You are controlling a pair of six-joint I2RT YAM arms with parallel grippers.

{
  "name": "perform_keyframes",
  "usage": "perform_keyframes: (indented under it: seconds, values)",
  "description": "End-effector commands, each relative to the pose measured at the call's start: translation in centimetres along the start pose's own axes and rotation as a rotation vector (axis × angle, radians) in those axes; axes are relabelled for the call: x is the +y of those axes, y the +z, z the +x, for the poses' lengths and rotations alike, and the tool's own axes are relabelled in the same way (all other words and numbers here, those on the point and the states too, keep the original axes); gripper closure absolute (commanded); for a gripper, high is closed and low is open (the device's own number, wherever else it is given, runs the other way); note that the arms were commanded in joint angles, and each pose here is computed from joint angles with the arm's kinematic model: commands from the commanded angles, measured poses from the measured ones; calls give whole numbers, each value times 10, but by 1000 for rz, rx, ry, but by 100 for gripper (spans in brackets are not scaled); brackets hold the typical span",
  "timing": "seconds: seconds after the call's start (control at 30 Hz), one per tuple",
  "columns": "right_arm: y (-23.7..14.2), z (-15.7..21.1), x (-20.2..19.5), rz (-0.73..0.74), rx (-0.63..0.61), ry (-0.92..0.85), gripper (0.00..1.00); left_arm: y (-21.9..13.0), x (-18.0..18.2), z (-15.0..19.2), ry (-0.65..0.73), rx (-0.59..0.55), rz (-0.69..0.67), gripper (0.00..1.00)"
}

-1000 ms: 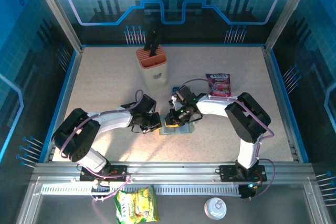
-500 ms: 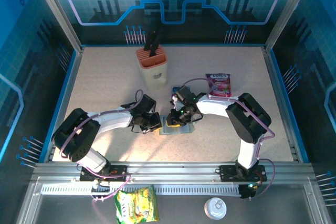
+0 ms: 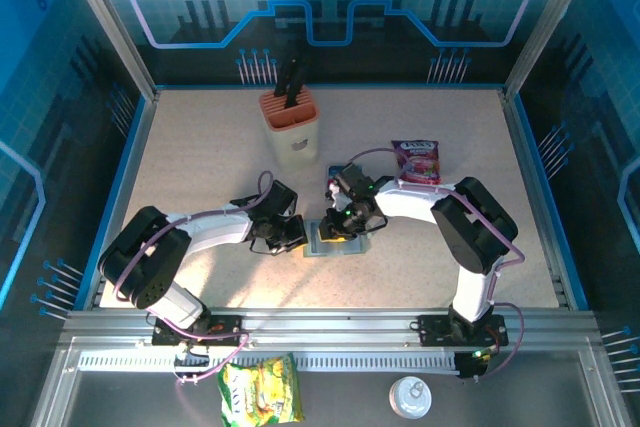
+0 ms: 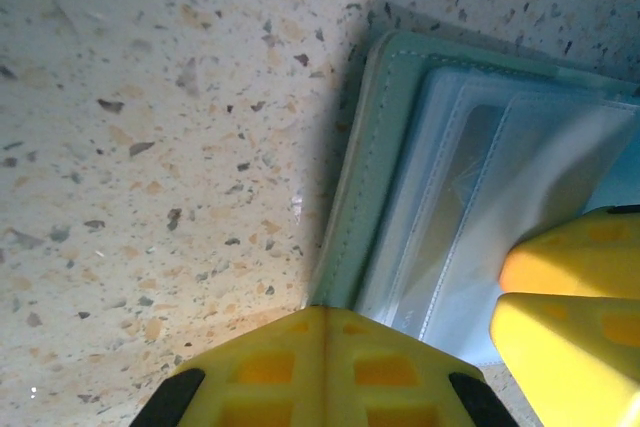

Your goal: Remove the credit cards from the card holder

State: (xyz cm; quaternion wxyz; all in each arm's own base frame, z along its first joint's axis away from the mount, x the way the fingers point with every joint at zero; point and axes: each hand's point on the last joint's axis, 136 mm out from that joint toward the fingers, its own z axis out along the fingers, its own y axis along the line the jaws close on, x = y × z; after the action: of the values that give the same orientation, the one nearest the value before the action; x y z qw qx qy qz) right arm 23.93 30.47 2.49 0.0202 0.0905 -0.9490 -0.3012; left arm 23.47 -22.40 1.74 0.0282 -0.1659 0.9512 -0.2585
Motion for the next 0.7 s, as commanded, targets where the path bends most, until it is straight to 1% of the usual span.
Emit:
perform_keyframes:
  seconds: [0.0, 0.2, 0.3, 0.5, 0.53, 0.67]
  values:
    - [-4, 6, -7, -17, 10, 15, 72, -10, -4, -6, 10, -28, -6, 100]
    - [-4, 6, -6, -102, -2, 36, 73, -18, -28, -8, 18, -17, 69, 100]
    - [-3, 7, -5, -140, -4, 40, 74, -18, -37, -7, -1, -7, 124, 98]
    - [-4, 5, -2, -198, -14, 37, 75, -13, -51, -5, -40, 16, 211, 87]
    - [-2, 10, -7, -201, -5, 49, 75, -12, -50, -5, -45, 21, 210, 85]
    - [-4, 11, -8, -223, -10, 55, 76, -8, -48, -5, -48, 18, 196, 78]
